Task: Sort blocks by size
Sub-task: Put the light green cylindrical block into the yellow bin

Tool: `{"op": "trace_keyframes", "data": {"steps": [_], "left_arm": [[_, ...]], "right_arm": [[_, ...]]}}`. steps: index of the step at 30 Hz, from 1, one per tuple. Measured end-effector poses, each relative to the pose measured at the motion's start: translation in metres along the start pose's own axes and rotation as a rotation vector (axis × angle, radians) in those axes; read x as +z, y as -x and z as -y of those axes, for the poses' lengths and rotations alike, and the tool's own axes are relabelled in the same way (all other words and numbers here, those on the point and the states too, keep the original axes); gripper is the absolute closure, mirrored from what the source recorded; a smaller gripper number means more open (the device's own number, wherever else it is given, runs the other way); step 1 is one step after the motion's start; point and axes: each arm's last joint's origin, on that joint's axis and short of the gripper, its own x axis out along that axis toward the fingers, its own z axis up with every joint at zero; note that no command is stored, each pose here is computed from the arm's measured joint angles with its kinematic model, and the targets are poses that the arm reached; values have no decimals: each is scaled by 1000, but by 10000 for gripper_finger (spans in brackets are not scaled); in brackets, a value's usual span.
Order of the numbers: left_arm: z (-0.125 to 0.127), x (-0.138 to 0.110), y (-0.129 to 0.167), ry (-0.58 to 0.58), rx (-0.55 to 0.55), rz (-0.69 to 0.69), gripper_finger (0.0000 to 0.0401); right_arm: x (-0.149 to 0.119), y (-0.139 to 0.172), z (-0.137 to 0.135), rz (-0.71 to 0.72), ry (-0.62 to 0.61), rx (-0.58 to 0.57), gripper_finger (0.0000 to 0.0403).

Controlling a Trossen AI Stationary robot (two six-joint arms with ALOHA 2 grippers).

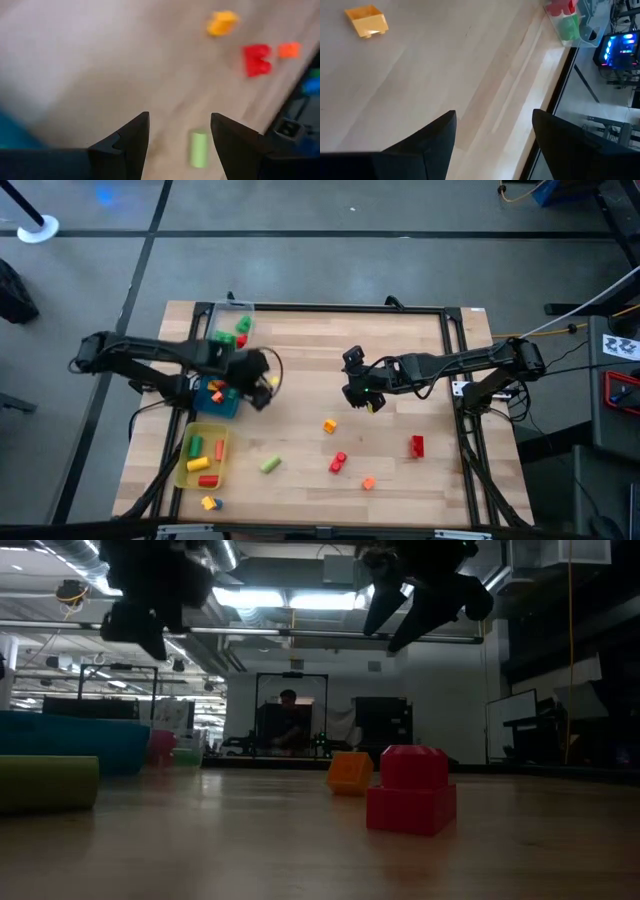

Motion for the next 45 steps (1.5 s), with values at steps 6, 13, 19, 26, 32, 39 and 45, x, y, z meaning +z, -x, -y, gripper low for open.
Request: {"op": "trace_keyframes", "data": {"steps": [6,13,19,26,32,39,45], "left_arm": [[39,-36,-19,-106,-41,-5,205],[64,-78,-66,-203,21,-133,205],[74,-93,-103,-225,17,-183,205],[75,-99,-128,-237,34,-205,205],[71,-103,-143,-240,75,-224,205],[70,-103,-147,-294,88,-234,210],[72,-103,-140,-310,38,-278,266]], "right_arm": [[0,0,0,1,-20,0,141],[0,0,-1,14,-45,19,141],[-10,14,-2,-27,-23,56,141],[-35,56,3,-90,-125,-6,141],[-59,63,-12,-57,-228,-50,141],[-73,32,-42,87,-336,-79,141],[-72,-10,-68,283,-364,0,141]]}}
